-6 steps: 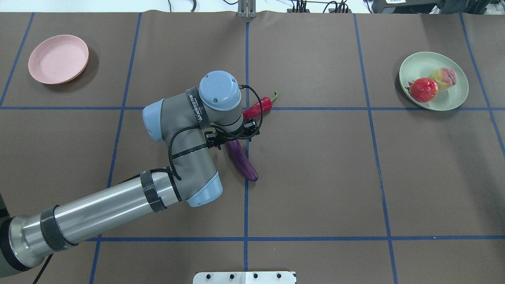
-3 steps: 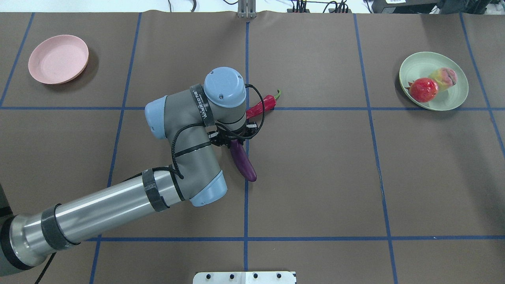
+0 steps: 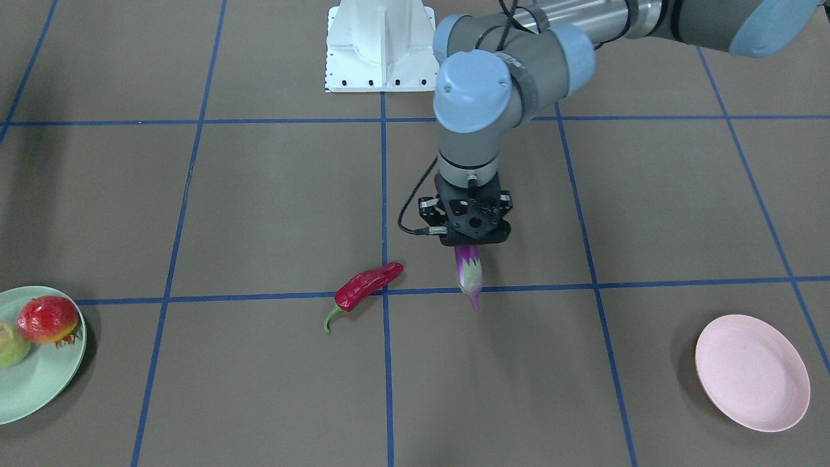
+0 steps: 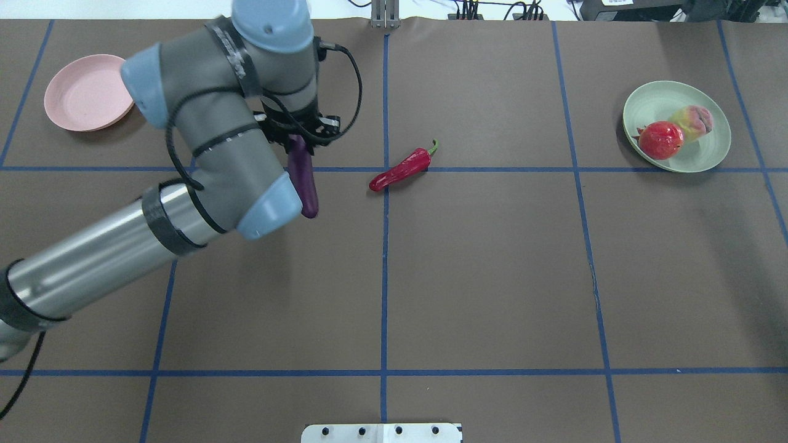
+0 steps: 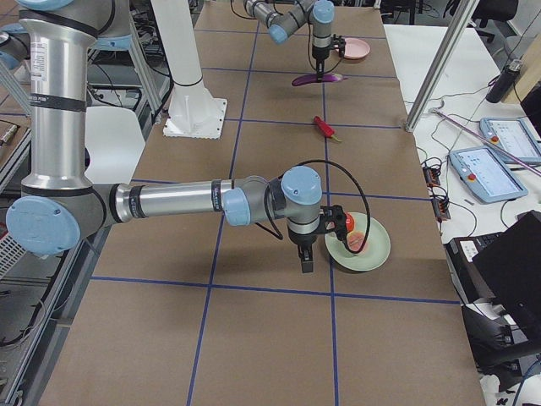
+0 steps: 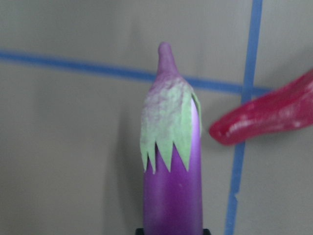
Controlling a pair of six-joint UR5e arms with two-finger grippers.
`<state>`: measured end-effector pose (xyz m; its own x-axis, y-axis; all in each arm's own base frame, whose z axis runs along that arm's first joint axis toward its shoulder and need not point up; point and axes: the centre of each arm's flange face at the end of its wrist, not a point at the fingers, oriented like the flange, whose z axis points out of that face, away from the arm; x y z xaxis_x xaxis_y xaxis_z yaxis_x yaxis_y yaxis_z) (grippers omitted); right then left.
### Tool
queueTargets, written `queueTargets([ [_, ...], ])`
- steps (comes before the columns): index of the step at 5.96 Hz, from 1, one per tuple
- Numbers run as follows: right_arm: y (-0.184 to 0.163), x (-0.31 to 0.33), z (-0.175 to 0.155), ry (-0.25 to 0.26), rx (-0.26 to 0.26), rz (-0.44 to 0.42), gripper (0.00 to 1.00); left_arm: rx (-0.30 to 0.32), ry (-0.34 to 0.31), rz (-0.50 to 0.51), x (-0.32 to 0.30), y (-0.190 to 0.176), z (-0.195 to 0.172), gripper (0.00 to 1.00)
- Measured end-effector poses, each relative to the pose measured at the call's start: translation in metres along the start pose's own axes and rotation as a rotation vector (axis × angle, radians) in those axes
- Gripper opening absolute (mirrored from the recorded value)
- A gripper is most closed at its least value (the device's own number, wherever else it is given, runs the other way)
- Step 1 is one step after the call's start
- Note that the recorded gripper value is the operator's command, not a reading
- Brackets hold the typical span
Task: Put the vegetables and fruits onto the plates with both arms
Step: 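Carry the purple eggplant with the left gripper onto the pink plate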
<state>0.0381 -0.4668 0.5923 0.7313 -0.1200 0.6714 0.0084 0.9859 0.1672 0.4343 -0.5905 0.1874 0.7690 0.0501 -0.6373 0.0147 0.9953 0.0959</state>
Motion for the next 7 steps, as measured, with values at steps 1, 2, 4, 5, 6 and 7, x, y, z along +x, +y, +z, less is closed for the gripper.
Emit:
queueTargets([
  [1, 0.000, 0.000, 0.000, 0.000, -0.001, 0.001, 1.00, -0.035, -0.011, 0.086, -0.081, -0.055, -0.006, 0.00],
  [2, 0.000, 0.000, 0.001, 0.001, -0.001, 0.000, 1.00, -0.065, -0.014, 0.164, -0.170, -0.109, -0.003, 0.00],
  [4, -0.001, 0.000, 0.001, 0.003, 0.001, -0.002, 1.00, -0.042, 0.020, 0.248, -0.320, -0.175, 0.043, 0.00],
  [5, -0.003, 0.000, 0.001, 0.006, 0.002, -0.003, 1.00, -0.027, 0.019, 0.259, -0.363, -0.183, 0.068, 0.30],
  [6, -0.004, 0.000, 0.001, 0.006, 0.002, -0.003, 1.00, -0.025, 0.009, 0.268, -0.395, -0.174, 0.099, 0.99],
  [7, -0.004, 0.000, 0.001, 0.005, 0.002, -0.004, 1.00, -0.022, 0.005, 0.278, -0.419, -0.156, 0.127, 1.00],
])
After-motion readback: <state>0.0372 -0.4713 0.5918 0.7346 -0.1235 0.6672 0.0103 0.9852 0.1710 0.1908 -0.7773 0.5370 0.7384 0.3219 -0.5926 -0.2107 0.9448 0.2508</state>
